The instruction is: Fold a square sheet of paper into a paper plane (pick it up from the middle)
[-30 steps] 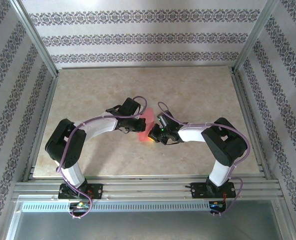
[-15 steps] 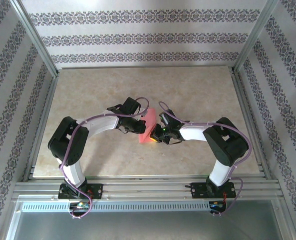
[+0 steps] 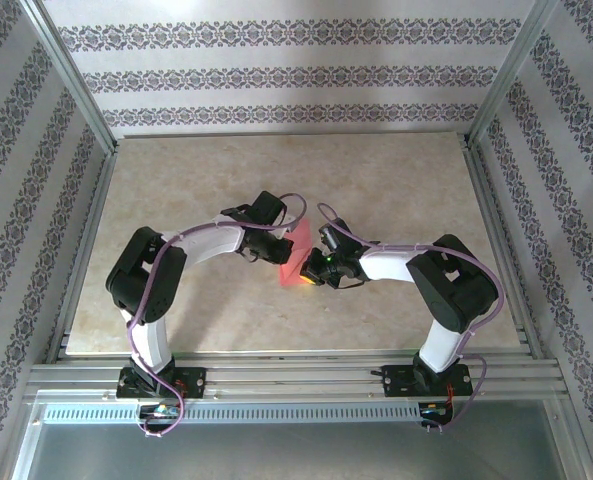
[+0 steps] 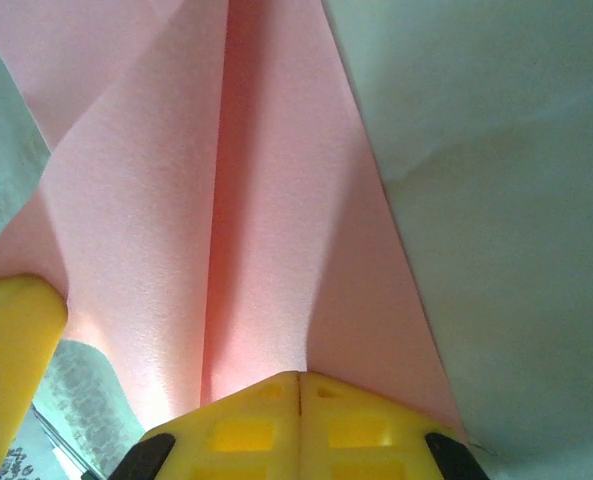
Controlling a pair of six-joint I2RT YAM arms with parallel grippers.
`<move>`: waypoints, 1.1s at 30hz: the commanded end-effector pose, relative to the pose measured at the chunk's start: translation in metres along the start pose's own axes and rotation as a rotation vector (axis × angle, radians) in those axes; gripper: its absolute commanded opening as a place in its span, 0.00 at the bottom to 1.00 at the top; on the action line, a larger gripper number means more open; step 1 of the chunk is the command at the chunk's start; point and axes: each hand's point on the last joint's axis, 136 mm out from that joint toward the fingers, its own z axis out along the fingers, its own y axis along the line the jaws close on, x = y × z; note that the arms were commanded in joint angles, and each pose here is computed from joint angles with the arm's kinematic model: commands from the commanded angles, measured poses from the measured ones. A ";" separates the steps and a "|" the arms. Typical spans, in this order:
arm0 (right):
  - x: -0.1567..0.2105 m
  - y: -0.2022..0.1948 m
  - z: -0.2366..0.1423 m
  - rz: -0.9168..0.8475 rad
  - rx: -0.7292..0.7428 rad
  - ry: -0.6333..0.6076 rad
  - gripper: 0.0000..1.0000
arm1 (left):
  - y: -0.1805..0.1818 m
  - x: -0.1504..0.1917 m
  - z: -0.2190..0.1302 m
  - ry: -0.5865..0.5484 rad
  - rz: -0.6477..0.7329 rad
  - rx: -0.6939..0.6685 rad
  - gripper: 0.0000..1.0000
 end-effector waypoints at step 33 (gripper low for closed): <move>0.006 -0.009 0.007 -0.001 0.043 0.035 0.07 | 0.026 0.000 0.012 0.048 0.029 -0.089 0.00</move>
